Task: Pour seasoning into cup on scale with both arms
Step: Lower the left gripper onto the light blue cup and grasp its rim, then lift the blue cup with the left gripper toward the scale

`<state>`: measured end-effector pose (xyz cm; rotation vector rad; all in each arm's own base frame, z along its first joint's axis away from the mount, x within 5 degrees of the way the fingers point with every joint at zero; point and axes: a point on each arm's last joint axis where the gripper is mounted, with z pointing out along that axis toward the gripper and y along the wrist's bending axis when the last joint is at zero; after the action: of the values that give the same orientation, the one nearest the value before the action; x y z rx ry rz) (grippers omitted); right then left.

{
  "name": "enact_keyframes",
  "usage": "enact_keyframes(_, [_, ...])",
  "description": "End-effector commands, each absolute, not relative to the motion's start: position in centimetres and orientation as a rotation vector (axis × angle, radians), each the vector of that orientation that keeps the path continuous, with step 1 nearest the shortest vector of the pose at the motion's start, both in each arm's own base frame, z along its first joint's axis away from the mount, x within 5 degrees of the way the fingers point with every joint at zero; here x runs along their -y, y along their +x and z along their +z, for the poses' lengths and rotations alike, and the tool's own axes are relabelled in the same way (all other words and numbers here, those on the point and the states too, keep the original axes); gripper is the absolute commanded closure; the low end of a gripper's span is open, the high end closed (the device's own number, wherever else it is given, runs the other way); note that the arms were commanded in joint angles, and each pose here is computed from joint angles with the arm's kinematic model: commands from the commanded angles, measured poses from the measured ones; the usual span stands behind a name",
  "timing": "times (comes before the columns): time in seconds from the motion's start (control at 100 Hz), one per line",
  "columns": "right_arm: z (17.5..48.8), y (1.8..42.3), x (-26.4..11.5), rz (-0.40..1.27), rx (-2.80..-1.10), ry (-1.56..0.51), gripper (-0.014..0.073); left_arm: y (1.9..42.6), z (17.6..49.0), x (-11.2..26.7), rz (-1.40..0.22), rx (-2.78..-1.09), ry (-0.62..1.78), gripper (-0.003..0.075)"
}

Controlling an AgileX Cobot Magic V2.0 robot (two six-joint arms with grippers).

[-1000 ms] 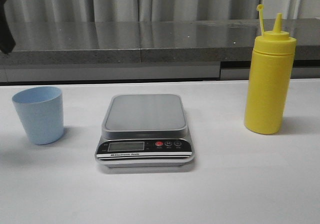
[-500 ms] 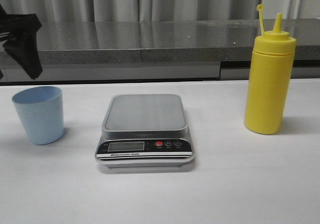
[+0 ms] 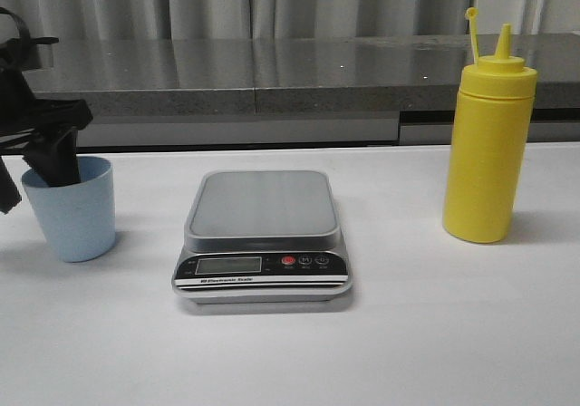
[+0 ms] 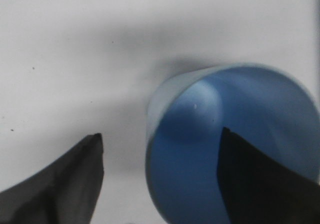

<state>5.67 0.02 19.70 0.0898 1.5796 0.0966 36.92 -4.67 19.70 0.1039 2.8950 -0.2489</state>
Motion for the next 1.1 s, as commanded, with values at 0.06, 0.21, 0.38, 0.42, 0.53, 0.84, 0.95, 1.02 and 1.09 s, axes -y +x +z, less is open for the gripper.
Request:
enact_keyframes(0.06, [21.1, 5.4, 0.0, 0.089, -1.464, 0.075, 0.0656, 37.3, 22.3, 5.1, -0.273, -2.791, 0.096, 0.06])
enact_keyframes(0.21, [21.1, 5.4, 0.0, 0.089, -1.464, 0.075, 0.0656, 37.3, 22.3, 5.2, -0.306, -2.789, 0.073, 0.0741])
enact_keyframes(0.38, [21.1, 5.4, 0.0, 0.089, -1.464, 0.075, 0.0656, 37.5, 23.4, 5.3, -0.31, -2.77, 0.081, 0.0741])
enact_keyframes(0.42, [21.1, 5.4, 0.0, 0.089, -1.464, 0.075, 0.0656, 37.5, 24.1, 5.3, -0.313, -2.761, 0.087, 0.0741])
enact_keyframes(0.53, [21.1, 5.4, 0.0, 0.089, -1.464, 0.075, 0.0656, 37.5, 27.0, 5.6, -0.323, -2.694, 0.11, 0.0741])
enact_keyframes(0.84, [21.1, 5.4, 0.0, 0.089, -1.464, 0.075, 0.0656, 36.9, 33.9, 11.7, -0.321, -2.526, 0.383, 0.0741])
enact_keyframes(0.95, [21.1, 5.4, 0.0, 0.089, -1.464, 0.075, 0.0656, 36.5, 34.5, 14.3, -0.328, -2.485, 0.47, 0.0741])
enact_keyframes(1.02, [21.1, 5.4, 0.0, 0.089, -1.464, 0.075, 0.0656, 36.8, 34.0, 15.8, -0.338, -2.511, 0.506, 0.0741])
enact_keyframes(1.09, [21.1, 5.4, 0.0, 0.089, -1.464, 0.075, 0.0656, 37.0, 33.4, 17.2, -0.345, -2.544, 0.555, 0.0741])
